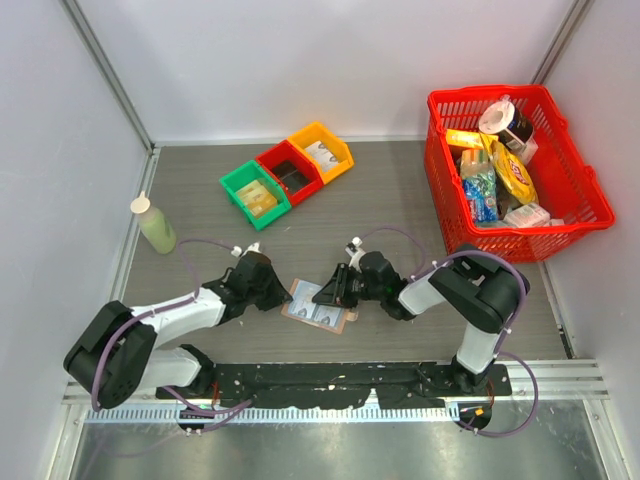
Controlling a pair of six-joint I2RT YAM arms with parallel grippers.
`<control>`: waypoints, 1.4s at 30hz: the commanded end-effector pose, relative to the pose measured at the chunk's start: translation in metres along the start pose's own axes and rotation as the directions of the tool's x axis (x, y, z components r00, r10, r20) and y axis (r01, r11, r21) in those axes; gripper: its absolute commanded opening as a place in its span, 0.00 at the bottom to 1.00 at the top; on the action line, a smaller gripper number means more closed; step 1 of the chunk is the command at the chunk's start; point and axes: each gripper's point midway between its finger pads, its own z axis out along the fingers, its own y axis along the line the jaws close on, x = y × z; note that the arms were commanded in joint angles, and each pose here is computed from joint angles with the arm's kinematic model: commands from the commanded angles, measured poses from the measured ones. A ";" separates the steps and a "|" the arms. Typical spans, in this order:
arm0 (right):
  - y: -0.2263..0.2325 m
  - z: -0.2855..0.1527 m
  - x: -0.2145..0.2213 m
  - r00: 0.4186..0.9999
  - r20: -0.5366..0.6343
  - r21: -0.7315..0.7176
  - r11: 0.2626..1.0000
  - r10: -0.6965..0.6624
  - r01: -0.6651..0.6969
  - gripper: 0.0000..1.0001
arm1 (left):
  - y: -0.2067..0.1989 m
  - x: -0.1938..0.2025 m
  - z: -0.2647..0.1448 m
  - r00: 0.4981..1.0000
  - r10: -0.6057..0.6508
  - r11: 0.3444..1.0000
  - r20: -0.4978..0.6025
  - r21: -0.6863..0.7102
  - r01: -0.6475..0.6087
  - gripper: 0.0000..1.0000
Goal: Take the credit cards out of the card holder
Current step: Remove the credit card from the card holder.
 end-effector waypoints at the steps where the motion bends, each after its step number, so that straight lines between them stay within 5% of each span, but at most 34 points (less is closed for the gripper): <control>1: 0.004 0.002 -0.006 1.000 0.023 -0.042 0.999 -0.016 0.017 0.21 | 0.032 0.045 0.001 0.988 -0.057 0.996 -0.145 -0.070 0.047 0.08; 8: 0.005 -0.001 -0.011 0.998 0.026 -0.056 0.997 -0.051 0.052 0.01 | 0.027 0.048 -0.002 0.985 -0.089 0.996 -0.147 -0.037 0.084 0.07; 20: -0.010 -0.013 -0.010 0.985 -0.095 -0.015 0.990 -0.141 0.140 0.01 | -0.032 -0.006 -0.027 0.999 0.046 0.993 -0.008 0.112 -0.045 0.30; 29: -0.011 -0.012 -0.007 0.975 -0.152 -0.017 0.987 -0.161 0.160 0.01 | -0.052 0.002 -0.007 0.985 0.141 0.975 -0.096 0.185 -0.122 0.19; 36: -0.016 -0.012 -0.009 0.973 -0.171 -0.001 0.987 -0.156 0.158 0.01 | -0.024 0.014 0.007 0.983 0.124 0.990 -0.134 0.086 -0.113 0.01; 42: -0.022 -0.021 -0.022 0.984 -0.130 0.030 0.991 -0.123 0.128 0.01 | 0.002 0.025 0.008 0.982 0.095 0.995 -0.163 0.000 -0.096 0.00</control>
